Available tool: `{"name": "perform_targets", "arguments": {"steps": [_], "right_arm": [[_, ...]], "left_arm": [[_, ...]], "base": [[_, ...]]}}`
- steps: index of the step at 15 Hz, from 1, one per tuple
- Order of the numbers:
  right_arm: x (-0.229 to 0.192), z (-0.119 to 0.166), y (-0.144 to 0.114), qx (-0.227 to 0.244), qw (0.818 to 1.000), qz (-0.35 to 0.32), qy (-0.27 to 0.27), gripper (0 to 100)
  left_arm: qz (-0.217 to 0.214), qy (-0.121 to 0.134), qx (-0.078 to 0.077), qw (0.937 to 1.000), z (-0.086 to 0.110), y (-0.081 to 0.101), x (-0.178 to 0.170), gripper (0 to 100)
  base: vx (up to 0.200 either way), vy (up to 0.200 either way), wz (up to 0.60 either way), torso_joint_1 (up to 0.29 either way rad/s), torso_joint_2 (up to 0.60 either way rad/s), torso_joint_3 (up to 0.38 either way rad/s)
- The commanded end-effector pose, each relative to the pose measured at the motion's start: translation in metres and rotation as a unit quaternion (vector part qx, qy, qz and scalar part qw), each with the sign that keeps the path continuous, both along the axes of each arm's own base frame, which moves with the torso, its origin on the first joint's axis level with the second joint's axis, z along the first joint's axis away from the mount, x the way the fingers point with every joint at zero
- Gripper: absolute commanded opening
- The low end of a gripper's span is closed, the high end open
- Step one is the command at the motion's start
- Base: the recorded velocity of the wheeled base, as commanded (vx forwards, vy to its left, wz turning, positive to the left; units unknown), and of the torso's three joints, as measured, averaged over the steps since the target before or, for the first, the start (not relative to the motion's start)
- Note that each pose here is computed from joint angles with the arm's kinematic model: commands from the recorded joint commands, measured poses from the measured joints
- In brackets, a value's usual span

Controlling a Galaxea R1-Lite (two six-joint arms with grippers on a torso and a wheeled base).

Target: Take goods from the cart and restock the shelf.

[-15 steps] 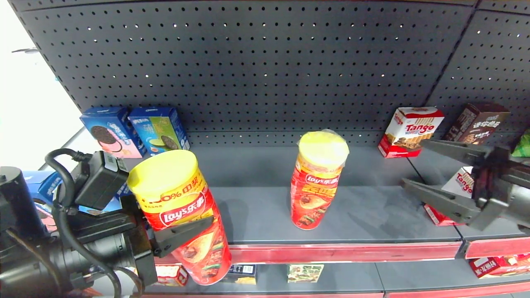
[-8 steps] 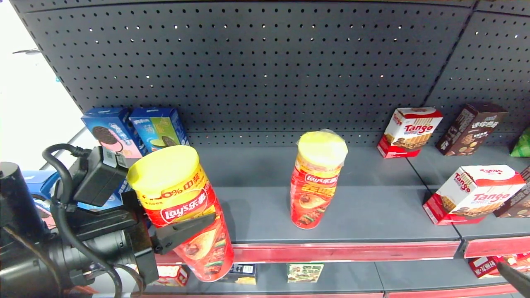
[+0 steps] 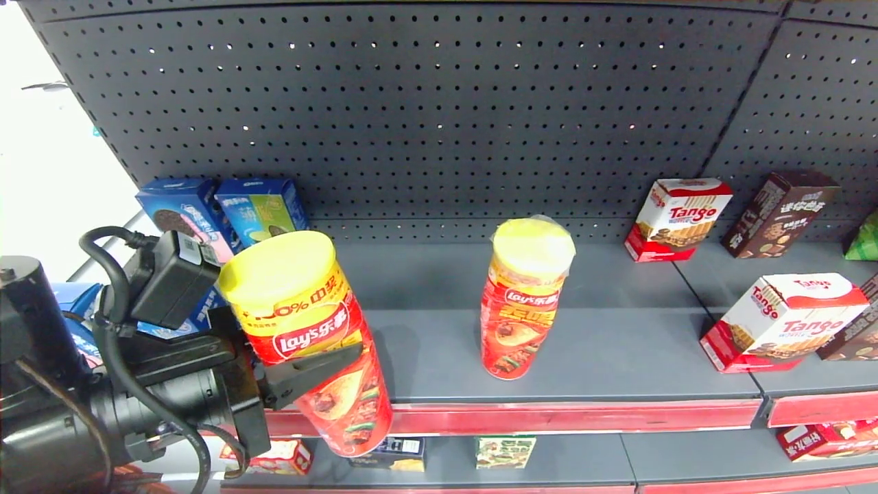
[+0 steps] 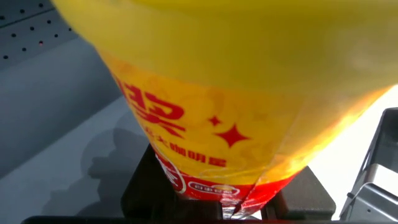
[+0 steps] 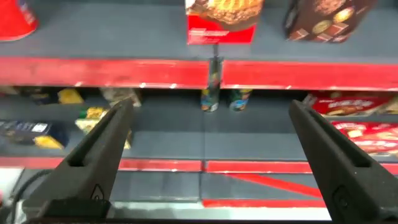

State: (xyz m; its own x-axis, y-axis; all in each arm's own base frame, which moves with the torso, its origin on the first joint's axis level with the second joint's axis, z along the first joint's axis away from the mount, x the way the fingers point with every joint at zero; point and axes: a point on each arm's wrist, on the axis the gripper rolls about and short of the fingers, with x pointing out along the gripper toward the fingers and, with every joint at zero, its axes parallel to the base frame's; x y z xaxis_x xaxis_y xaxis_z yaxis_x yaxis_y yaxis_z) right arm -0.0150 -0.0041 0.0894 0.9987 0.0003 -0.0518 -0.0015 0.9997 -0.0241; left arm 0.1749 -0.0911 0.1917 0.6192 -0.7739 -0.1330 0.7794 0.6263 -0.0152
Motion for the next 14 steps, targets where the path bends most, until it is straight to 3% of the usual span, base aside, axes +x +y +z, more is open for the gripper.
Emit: {"name": "perform_targets", "arguments": {"steps": [1, 9, 14], "right_arm": [[-0.001, -0.006, 0.001, 0.000, 1.000, 0.014, -0.004, 100], [-0.001, -0.012, 0.003, 0.004, 0.998, 0.059, 0.023, 100], [-0.001, -0.012, 0.003, 0.004, 0.998, 0.059, 0.023, 100]], "left_arm": [[0.000, 0.000, 0.000, 1.0000, -0.001, 0.000, 0.000, 0], [0.000, 0.000, 0.001, 1.0000, -0.006, 0.008, -0.017, 0], [0.002, -0.017, -0.007, 0.9998, 0.007, 0.003, -0.010, 0]], "base": [[0.000, 0.000, 0.00, 0.000, 0.00, 0.000], [0.000, 0.000, 0.00, 0.000, 0.00, 0.000], [0.000, 0.000, 0.00, 0.000, 0.00, 0.000]]}}
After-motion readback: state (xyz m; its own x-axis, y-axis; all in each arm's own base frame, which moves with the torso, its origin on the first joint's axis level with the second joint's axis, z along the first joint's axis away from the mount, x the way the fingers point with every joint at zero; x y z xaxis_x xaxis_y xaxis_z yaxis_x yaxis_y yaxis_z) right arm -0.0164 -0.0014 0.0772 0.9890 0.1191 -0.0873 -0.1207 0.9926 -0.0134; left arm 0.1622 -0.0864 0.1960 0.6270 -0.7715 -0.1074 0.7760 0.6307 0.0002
